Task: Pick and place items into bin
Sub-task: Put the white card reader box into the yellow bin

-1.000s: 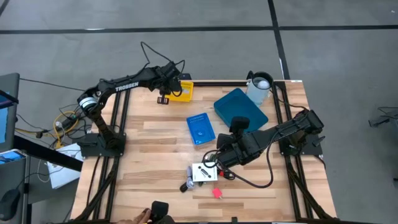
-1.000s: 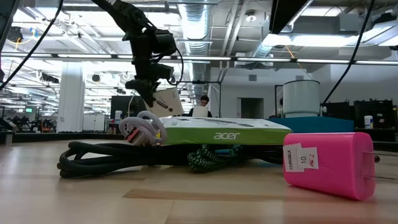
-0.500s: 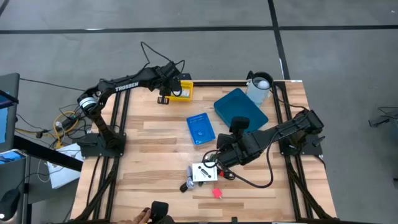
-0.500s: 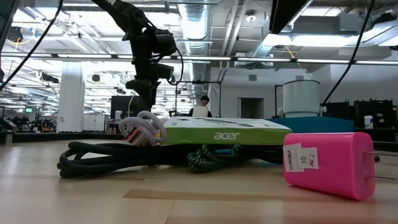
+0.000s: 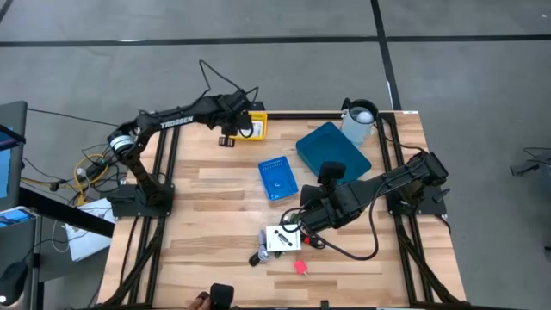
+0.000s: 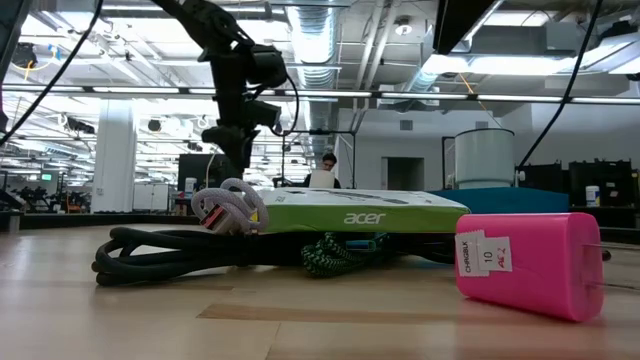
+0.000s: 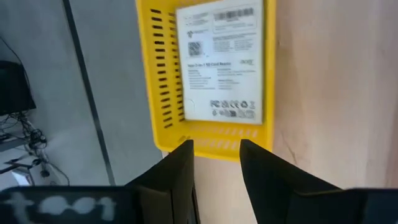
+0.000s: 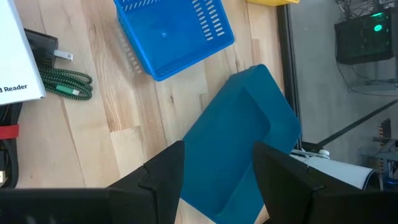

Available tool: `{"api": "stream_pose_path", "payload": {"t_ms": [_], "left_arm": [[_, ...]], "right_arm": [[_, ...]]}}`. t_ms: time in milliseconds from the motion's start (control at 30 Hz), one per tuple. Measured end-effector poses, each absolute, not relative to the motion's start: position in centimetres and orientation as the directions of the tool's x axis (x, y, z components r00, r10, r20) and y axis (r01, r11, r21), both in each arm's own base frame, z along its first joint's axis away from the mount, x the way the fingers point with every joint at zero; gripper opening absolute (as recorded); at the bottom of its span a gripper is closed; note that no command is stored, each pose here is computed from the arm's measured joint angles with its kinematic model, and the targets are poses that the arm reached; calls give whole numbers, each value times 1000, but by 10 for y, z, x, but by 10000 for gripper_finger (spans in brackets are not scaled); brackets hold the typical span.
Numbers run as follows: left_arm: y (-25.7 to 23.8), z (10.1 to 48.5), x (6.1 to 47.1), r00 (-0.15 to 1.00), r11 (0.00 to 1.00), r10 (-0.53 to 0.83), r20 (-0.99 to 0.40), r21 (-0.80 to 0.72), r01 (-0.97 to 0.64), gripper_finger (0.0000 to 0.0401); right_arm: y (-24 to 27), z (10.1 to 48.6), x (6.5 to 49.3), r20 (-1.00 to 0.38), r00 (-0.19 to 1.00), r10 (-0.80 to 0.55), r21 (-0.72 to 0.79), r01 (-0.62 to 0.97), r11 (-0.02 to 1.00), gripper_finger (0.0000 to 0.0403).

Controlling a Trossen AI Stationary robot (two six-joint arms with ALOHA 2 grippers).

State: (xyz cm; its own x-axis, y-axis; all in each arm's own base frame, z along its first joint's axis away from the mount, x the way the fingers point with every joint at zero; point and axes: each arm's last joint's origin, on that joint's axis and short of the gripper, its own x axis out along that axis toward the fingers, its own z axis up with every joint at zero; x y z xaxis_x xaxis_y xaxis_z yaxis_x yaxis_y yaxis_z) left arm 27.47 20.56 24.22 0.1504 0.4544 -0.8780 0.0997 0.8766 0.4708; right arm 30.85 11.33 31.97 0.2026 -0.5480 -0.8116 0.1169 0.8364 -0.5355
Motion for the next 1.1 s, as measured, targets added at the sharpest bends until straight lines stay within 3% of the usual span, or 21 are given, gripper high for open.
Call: {"api": "stream_pose_path", "payload": {"t_ms": [233, 400, 633, 867, 1100], "left_arm": [[184, 246, 281, 83, 867, 481, -873, 488, 104, 121], [162, 265, 278, 131, 864, 483, -866, 495, 88, 121], [127, 318, 255, 338, 878, 466, -818, 475, -61, 121], [91, 370, 212, 605, 937, 349, -715, 258, -236, 121], [54, 387, 184, 739, 957, 286, -610, 136, -258, 121]], "right_arm": [[116, 319, 307, -852, 179, -493, -482, 102, 870, 184], [127, 318, 304, -869, 192, -456, -451, 74, 889, 182], [159, 313, 293, -840, 283, -462, -455, 95, 885, 187], [199, 290, 274, -717, 454, -529, -483, 224, 846, 188], [236, 247, 251, -584, 632, -509, -453, 267, 851, 189]]}}
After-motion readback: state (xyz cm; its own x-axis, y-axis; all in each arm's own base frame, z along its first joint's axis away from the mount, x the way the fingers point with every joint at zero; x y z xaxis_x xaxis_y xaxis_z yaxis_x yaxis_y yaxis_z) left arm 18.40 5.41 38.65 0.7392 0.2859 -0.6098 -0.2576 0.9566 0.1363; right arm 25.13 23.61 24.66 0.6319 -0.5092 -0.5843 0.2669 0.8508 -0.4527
